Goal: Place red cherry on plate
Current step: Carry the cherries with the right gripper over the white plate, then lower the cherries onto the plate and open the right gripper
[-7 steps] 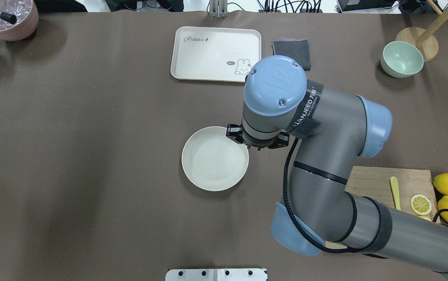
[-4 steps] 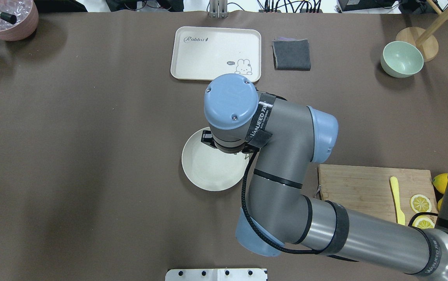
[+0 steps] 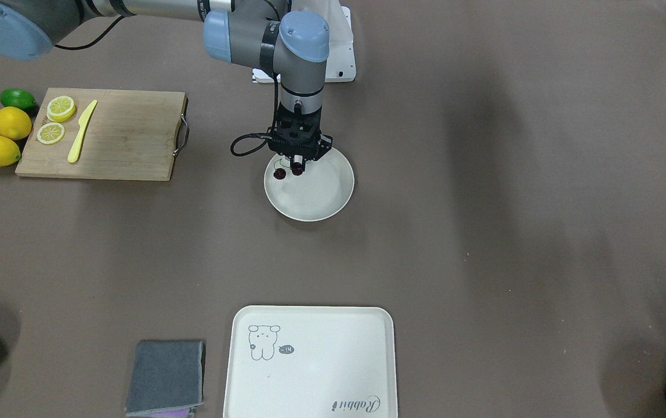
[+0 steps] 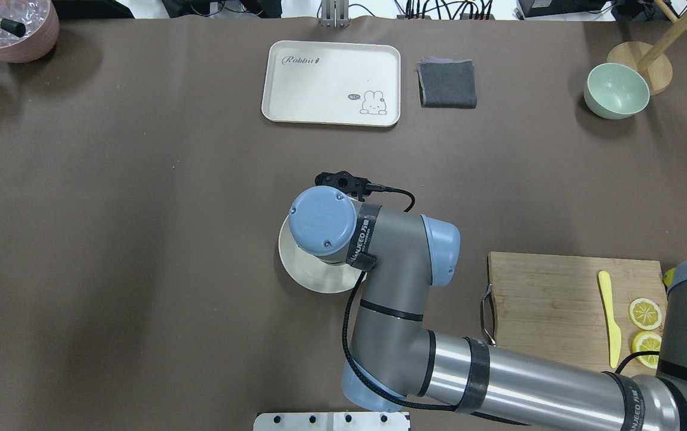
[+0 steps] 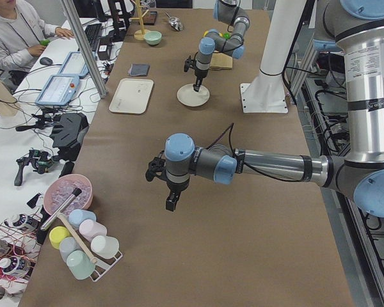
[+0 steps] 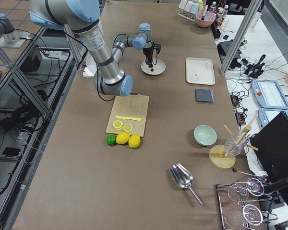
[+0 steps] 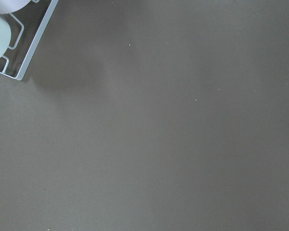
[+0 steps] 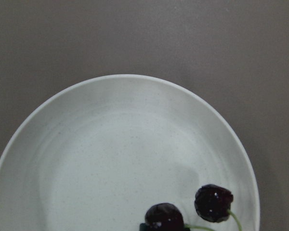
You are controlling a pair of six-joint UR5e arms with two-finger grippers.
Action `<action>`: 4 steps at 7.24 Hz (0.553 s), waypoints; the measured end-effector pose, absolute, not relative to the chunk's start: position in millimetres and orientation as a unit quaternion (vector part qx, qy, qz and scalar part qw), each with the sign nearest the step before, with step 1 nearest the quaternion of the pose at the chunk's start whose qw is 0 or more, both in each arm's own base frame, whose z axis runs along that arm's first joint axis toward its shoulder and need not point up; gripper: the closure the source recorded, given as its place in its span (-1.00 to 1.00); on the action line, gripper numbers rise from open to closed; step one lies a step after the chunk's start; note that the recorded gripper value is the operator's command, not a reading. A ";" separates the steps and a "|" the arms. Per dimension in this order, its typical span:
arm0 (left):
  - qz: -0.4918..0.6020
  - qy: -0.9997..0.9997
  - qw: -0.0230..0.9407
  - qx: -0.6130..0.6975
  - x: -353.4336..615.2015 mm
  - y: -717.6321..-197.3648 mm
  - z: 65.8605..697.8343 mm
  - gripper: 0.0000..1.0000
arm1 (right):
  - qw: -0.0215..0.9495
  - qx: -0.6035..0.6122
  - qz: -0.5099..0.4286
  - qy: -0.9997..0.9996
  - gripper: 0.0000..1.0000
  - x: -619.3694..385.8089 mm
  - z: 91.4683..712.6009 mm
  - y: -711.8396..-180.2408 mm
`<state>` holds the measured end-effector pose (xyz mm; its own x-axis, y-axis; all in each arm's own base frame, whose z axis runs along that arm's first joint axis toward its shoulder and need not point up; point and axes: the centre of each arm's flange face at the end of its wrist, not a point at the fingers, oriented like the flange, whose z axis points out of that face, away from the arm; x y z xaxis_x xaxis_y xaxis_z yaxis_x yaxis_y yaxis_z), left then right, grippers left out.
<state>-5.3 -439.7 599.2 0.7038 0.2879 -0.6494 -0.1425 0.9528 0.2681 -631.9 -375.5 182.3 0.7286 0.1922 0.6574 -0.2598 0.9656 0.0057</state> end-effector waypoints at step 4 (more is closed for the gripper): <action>0.119 0.367 0.917 0.099 -4.3 -439.8 599.4 -0.97 | 0.925 0.056 0.123 -0.354 -1.00 -633.3 183.7 -374.0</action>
